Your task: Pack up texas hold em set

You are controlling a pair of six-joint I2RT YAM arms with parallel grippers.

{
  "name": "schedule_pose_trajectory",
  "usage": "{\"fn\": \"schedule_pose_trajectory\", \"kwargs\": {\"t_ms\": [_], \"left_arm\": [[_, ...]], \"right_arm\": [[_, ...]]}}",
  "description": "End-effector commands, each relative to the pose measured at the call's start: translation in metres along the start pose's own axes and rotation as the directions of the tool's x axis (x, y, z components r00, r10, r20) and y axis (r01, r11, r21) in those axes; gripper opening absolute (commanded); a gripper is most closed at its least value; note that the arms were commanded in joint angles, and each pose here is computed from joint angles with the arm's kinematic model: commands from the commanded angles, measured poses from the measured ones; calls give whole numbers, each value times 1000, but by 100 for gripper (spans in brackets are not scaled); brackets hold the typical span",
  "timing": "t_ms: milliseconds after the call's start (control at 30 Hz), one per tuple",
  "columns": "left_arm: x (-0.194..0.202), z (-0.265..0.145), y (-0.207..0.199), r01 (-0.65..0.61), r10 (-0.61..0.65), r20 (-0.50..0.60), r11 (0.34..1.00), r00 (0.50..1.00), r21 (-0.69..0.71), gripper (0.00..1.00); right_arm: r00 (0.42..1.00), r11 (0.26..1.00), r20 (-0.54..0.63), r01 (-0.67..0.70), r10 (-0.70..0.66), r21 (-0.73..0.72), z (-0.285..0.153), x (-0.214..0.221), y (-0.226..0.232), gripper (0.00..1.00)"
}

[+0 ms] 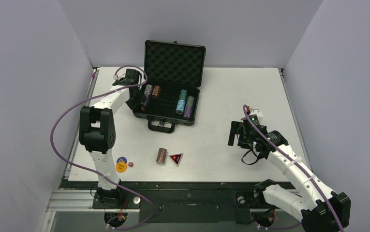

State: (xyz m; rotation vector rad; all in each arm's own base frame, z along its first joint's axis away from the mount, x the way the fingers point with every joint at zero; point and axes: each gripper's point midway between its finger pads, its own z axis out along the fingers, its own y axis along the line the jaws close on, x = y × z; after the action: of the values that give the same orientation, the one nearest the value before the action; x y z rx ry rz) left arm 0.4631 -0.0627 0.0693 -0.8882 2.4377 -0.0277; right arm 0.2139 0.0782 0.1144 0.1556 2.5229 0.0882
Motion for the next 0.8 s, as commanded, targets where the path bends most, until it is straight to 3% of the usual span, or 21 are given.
{"fn": "schedule_pose_trajectory", "kwargs": {"t_ms": [0, 300, 367, 567, 767], "left_arm": [[-42, -42, -17, 9, -20, 118, 996, 993, 89, 46], [-53, -101, 20, -11, -11, 219, 995, 976, 100, 54], [-54, -112, 35, -9, -12, 245, 996, 970, 86, 60], [-56, -150, 82, 14, -28, 331, 999, 943, 46, 99], [-38, -166, 109, 63, -82, 351, 996, 933, 67, 96]], "right_arm": [[999, 1000, 37, -4, 3, 18, -2, -8, -2, 95], [999, 1000, 43, -7, 6, 14, -3, -9, -1, 95], [999, 1000, 45, -9, 8, 13, -3, -9, -1, 95], [999, 1000, 42, -6, 6, 9, -3, -8, -1, 95], [999, 1000, 34, 0, 0, -1, -3, -6, 2, 95]]}}
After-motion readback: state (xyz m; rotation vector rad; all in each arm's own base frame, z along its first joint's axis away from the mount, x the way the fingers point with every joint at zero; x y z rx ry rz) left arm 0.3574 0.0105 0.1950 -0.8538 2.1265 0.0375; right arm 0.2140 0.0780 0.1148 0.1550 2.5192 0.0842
